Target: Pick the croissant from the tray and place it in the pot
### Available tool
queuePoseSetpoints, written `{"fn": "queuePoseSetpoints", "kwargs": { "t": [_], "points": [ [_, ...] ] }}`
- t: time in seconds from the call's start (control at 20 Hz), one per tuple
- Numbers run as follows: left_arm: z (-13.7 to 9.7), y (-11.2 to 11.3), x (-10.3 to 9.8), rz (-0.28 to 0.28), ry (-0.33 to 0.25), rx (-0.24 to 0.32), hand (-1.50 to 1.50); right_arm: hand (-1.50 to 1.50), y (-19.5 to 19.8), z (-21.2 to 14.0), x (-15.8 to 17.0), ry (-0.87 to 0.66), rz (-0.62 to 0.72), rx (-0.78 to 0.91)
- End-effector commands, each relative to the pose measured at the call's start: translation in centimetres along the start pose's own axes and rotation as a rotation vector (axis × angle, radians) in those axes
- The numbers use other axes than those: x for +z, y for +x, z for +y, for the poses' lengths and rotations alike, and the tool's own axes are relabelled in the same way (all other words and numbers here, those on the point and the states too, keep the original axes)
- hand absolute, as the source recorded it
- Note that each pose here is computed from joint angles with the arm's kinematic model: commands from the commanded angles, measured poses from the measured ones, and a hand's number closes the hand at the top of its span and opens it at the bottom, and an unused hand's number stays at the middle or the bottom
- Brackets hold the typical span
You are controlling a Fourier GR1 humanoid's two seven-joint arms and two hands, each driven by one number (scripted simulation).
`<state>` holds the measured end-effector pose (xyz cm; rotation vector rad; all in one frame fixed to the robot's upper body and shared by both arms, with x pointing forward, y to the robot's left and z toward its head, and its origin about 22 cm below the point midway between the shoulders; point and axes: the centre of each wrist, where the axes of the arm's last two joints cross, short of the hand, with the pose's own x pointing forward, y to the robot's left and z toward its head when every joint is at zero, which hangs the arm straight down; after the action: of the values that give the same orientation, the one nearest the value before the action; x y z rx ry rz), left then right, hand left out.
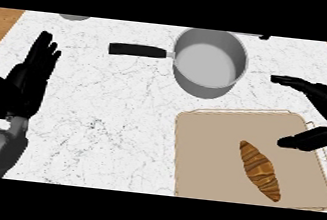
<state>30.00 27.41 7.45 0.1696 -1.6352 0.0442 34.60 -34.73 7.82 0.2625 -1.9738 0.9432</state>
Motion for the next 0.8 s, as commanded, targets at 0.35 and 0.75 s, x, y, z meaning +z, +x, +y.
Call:
{"fn": "queuePoseSetpoints", "kwargs": {
  "t": [0.35, 0.75],
  "points": [
    [-1.6, 0.9, 0.2, 0.025, -0.012, -0.001, 0.00, -1.50, 4.1, -0.8, -3.9, 0.636, 0.108, 0.254],
    [-0.7, 0.0, 1.0, 0.035, 0.030, 0.013, 0.00, -1.50, 4.5, 3.3, -3.1, 0.875, 0.162, 0.435]
  ]
}}
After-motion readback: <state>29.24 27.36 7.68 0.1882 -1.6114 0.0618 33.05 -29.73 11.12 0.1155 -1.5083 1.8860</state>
